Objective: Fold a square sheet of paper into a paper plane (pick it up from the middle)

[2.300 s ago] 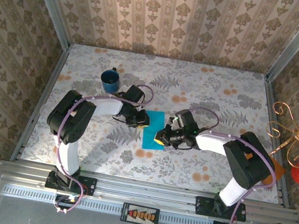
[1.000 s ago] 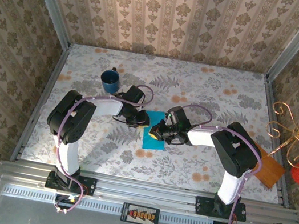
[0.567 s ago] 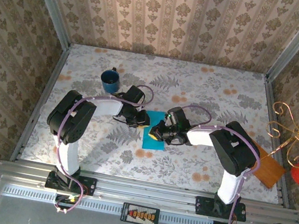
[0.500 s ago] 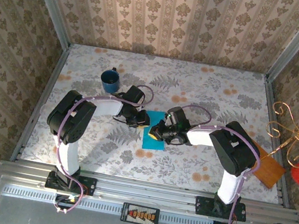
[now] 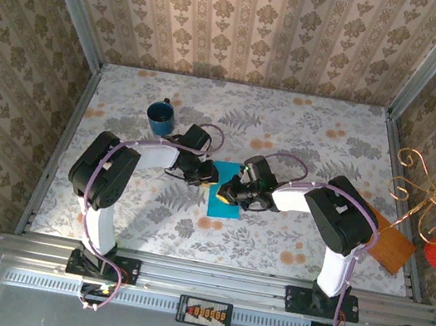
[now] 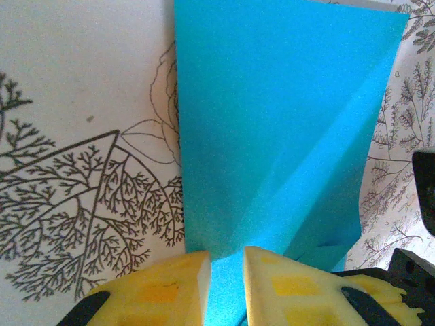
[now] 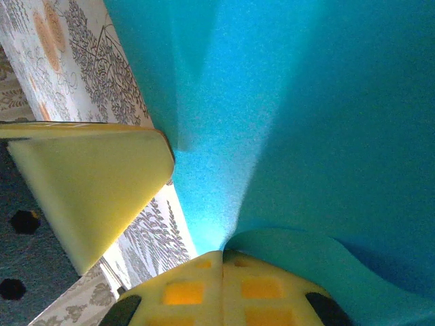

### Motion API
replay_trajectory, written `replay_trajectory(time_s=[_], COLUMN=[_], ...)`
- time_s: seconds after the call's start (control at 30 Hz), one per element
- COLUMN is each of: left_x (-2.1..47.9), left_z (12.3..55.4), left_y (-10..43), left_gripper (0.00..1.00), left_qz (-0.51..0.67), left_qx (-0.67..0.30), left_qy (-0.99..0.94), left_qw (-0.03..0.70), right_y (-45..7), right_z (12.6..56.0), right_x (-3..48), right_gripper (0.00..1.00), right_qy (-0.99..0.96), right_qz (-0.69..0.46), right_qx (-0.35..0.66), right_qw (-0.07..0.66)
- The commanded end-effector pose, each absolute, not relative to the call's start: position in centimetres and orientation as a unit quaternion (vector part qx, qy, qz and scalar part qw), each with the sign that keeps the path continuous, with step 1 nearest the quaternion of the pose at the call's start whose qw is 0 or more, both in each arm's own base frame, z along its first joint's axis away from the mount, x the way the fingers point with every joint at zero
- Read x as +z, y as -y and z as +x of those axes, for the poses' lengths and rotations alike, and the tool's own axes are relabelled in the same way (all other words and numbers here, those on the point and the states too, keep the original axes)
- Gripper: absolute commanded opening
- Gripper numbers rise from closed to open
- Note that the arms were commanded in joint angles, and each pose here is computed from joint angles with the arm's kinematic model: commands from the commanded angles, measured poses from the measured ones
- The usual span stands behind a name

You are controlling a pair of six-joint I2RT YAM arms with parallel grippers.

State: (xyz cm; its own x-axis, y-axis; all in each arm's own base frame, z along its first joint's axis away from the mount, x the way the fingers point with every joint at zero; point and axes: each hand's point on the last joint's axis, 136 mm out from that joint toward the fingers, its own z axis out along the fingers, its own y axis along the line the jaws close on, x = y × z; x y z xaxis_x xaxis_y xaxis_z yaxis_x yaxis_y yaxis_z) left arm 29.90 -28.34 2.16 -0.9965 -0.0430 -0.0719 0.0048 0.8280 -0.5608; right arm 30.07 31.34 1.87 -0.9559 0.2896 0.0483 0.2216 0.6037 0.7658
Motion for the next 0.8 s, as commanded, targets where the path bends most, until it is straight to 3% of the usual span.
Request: replay_trajectory(time_s=[0.0, 0.77], left_x=[-1.0, -1.0], left_z=[27.8, 27.8], left_y=[26.9, 26.9], left_gripper=[0.22, 0.22], left_qz=[-0.03, -0.033], left_qx=[-0.252, -0.251], left_qy=[-0.967, -0.967], left_qw=[-0.003, -0.003], right_y=[-31.8, -30.6], right_z=[30.5, 30.5], right_x=[1.4, 0.3], right_gripper=[0.03, 0.03], right_qy=[-0.896, -0.903], right_qz=[0.141, 0.166], right_qx=[0.419, 0.393], right_qw=[0.043, 0.048])
